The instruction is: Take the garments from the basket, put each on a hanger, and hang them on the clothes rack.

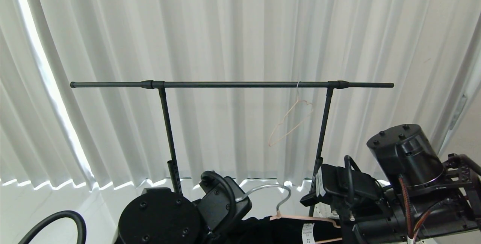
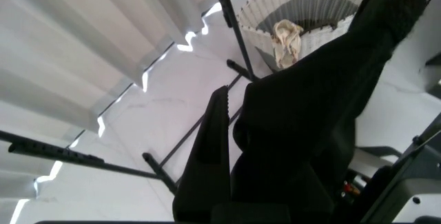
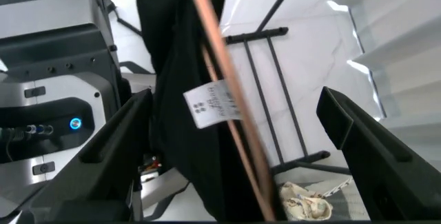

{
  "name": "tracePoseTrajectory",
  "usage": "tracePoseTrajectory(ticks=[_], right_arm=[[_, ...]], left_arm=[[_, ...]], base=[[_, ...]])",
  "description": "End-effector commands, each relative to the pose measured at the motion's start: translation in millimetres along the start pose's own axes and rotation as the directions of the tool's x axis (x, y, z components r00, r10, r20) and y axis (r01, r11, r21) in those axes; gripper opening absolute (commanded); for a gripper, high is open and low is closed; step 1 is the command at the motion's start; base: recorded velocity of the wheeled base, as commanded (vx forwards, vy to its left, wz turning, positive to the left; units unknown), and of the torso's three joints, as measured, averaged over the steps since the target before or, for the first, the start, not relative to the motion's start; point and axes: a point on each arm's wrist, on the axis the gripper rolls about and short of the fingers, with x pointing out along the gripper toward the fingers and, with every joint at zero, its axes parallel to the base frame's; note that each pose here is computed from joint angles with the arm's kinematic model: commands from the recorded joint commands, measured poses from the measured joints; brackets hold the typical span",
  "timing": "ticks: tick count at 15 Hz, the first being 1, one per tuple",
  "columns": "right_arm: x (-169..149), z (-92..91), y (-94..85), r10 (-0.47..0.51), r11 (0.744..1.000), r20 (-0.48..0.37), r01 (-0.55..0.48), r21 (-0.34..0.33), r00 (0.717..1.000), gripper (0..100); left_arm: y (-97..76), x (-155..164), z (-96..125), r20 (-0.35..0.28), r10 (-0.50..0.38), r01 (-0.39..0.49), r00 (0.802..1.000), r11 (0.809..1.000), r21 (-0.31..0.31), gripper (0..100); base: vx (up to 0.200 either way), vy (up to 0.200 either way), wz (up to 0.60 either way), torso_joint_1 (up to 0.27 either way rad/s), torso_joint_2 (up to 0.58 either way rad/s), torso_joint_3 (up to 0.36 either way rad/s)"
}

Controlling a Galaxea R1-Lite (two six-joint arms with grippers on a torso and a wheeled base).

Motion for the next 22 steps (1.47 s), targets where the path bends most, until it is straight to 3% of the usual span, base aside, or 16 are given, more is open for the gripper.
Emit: tracePoseTrajectory(ticks=[1,5,6,9,12,18,19,22], right_arm=[[5,-1.8,-1.9,0.003,1.000,-0.015,-0.003,0.009,1.000,100],[8,-3.1,-3.7,-0.013,1.000,-0.030,0.014,0.012,0.999,100],[8,-3.4,-5.4,-0.022,1.000,-0.029,0.022,0.014,0.999,0],[6,-3.7,-7.9,-0.055,0.998,-0.034,0.056,0.014,0.998,0],[4,0.0,-12.6,-0.094,0.995,0.026,0.095,-0.021,0.995,0],[1,-3.5,-13.8,-0.127,0.966,0.136,0.153,-0.206,0.983,0],[-2,-5.6,-12.1,-0.136,0.957,0.162,0.172,-0.233,0.977,0],[-8,-5.7,-11.3,-0.159,0.941,0.209,0.212,-0.262,0.965,0]], left_arm=[[-0.1,0,1,0.007,0.000,0.000,1.000,1.000,-0.001,0],[0.6,-3,2,0.017,0.001,-0.001,1.000,1.000,-0.005,0],[0.6,-3,2,0.017,0.001,-0.001,1.000,1.000,-0.005,0],[0.7,-3,2,0.019,0.001,-0.001,1.000,1.000,-0.005,0],[0.6,-3,2,0.017,0.001,-0.001,1.000,1.000,-0.005,0],[0.6,-2,2,0.019,0.002,-0.002,1.000,0.999,-0.037,0],[0.6,-2,2,0.019,0.002,-0.001,1.000,0.999,-0.050,100],[1.2,-3,0,0.012,0.017,-0.016,1.000,0.999,-0.049,100]], base=[[0.000,0.000,0.00,0.000,0.00,0.000],[0.000,0.000,0.00,0.000,0.00,0.000],[0.000,0.000,0.00,0.000,0.00,0.000],[0.000,0.000,0.00,0.000,0.00,0.000],[0.000,0.000,0.00,0.000,0.00,0.000],[0.000,0.000,0.00,0.000,0.00,0.000],[0.000,0.000,0.00,0.000,0.00,0.000],[0.000,0.000,0.00,0.000,0.00,0.000]])
